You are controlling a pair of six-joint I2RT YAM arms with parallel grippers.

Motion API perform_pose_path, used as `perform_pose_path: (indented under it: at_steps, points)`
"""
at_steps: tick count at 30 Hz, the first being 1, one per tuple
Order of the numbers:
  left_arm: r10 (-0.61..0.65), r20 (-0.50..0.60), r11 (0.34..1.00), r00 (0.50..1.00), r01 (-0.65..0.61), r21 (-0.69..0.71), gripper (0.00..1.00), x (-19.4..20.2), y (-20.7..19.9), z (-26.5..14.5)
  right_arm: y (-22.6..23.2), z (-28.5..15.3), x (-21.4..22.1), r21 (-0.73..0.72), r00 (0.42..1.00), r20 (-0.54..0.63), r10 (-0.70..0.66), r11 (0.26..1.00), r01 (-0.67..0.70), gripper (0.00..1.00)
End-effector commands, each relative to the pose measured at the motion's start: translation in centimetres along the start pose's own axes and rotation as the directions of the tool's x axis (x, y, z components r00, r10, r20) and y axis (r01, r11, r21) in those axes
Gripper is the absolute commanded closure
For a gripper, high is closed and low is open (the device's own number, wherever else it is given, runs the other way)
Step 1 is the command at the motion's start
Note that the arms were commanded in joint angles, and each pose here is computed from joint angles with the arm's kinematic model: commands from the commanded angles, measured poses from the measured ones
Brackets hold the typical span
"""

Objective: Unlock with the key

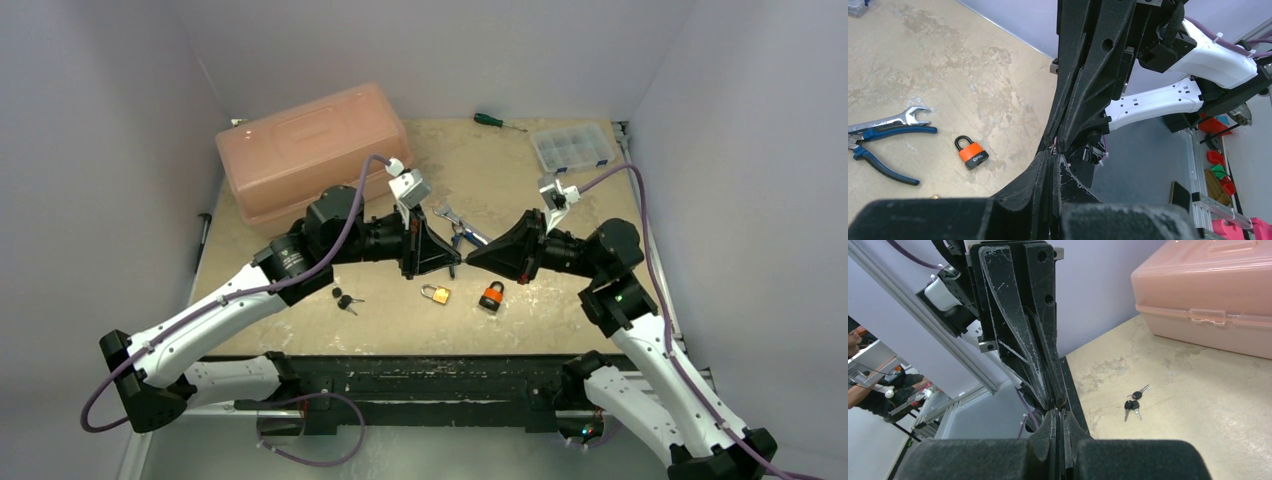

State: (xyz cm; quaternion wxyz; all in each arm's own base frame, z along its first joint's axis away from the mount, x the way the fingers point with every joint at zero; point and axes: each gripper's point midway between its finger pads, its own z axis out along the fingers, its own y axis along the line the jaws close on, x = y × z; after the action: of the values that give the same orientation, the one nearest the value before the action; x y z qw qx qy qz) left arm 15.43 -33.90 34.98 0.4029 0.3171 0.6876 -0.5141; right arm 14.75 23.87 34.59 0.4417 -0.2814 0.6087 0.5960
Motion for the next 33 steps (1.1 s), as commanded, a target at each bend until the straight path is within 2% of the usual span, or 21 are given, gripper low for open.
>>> perform_pose_path:
  at_steps: [1,11,15,16,18,20,21,23,25,27,33]
  points:
    - [0.08,0.126,0.996,0.989,-0.074,-0.058,1.0,-4.4,0.3,-0.4,2.8,-0.8,1.3,-0.125,0.996,-0.082,-0.024,0.992,0.014,1.0]
    - [0.085,0.116,0.994,0.99,-0.076,-0.077,1.0,-4.4,1.1,0.5,3.4,-1.2,2.2,-0.164,0.992,-0.12,-0.035,0.986,0.015,1.0]
    - [0.094,0.085,0.991,0.992,-0.084,-0.108,1.0,-3.9,1.9,0.5,1.2,-1.0,2.1,-0.036,0.995,-0.094,-0.016,0.999,0.012,1.0]
    - [0.098,0.076,0.989,0.992,-0.088,-0.122,0.91,-3.7,2.1,0.5,0.1,-0.9,2.0,0.031,0.997,-0.077,-0.001,1.0,0.004,1.0]
    - [0.099,0.056,0.985,0.993,-0.09,-0.148,0.66,-3.3,2.6,0.3,-2.3,-1.1,2.0,0.164,0.998,-0.052,0.028,0.986,-0.019,1.0]
    - [0.096,0.044,0.981,0.994,-0.087,-0.175,0.44,-3.0,3.1,0.0,-5.6,-1.7,2.0,0.339,0.997,0.008,0.074,0.938,-0.072,1.0]
    - [0.093,0.037,0.978,0.995,-0.085,-0.191,0.34,-2.8,3.4,-0.1,-7.6,-2.4,2.0,0.444,0.993,0.053,0.101,0.889,-0.114,1.0]
    - [0.09,0.027,0.97,0.996,-0.082,-0.228,0.23,-2.4,4.0,-0.5,-11.0,-4.3,2.8,0.613,0.981,0.132,0.145,0.765,-0.196,1.0]
    - [0.079,-0.01,0.958,0.997,-0.078,-0.275,0.19,-1.4,5.0,-0.9,-13.0,-5.8,3.9,0.698,0.958,0.214,0.192,0.656,-0.287,1.0]
    - [0.062,-0.053,0.942,0.997,-0.076,-0.326,0.19,-0.2,6.2,-1.2,-14.2,-6.9,4.8,0.737,0.941,0.265,0.212,0.585,-0.339,1.0]
    - [-0.013,-0.196,0.877,0.98,-0.082,-0.473,0.2,4.5,10.3,-1.4,-15.9,-9.0,5.5,0.82,0.935,0.292,0.203,0.449,-0.354,1.0]
